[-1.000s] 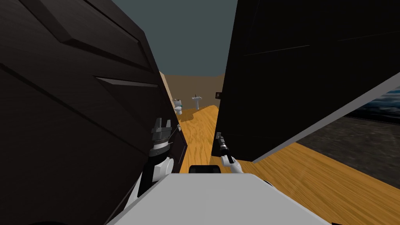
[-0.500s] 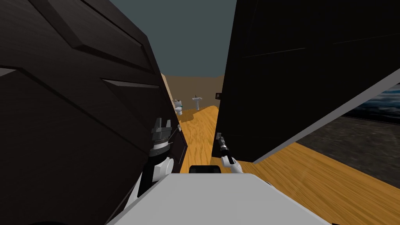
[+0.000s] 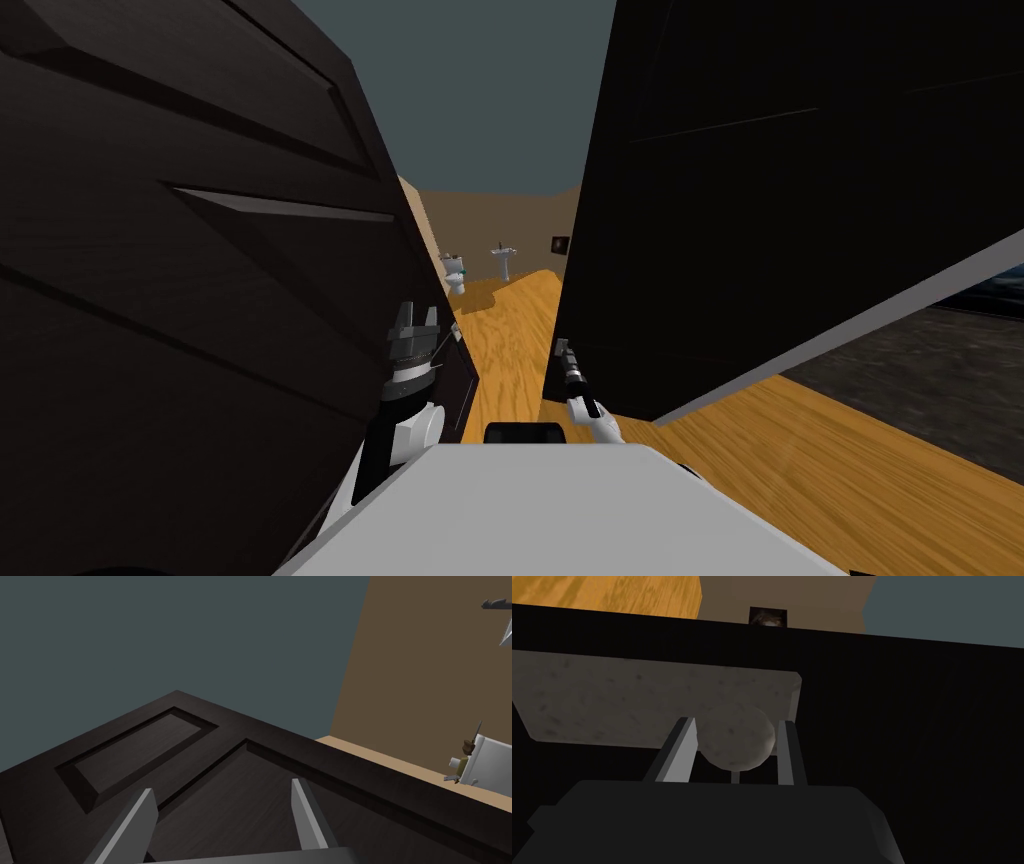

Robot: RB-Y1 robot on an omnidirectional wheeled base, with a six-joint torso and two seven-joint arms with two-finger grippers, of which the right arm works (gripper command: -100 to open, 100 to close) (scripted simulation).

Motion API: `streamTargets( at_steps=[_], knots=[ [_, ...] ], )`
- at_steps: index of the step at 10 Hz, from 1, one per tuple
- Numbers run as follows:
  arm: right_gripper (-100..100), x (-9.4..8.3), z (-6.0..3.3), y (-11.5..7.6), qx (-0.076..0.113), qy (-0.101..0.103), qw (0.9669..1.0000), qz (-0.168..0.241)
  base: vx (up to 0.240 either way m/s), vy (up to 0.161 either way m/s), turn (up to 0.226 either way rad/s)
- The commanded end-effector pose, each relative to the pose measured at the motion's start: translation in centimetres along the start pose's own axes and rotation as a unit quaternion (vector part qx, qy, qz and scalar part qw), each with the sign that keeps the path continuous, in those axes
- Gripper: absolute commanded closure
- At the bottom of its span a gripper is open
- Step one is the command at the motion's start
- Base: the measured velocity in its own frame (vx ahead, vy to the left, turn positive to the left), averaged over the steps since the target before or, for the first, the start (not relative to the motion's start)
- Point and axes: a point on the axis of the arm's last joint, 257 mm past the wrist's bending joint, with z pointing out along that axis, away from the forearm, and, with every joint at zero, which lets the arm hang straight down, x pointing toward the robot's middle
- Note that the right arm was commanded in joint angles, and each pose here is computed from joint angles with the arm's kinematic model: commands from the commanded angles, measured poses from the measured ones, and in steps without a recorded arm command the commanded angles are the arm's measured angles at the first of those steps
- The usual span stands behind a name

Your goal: Push the door open

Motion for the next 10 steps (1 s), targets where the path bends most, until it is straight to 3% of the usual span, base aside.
streamTargets(
  at_steps=[1,3,6,7,10],
  knots=[
    [100,-2.1,0.19,0.4,-0.006,-0.015,0.9998,-0.009,0.167,0.029,-0.054],
    [100,-2.8,0.26,0.4,-0.007,-0.022,0.9997,-0.012,0.157,0.002,-0.04],
    [100,-5.0,0.43,0.8,-0.01,-0.048,0.9986,-0.02,0.188,0.0,-0.1],
    [-100,-4.2,0.27,0.5,-0.005,-0.041,0.9989,-0.022,-0.024,0.011,-0.143],
    [-100,-3.0,0.29,0.5,-0.004,-0.04,0.999,-0.017,-0.2,0.046,-0.086]
  ],
)
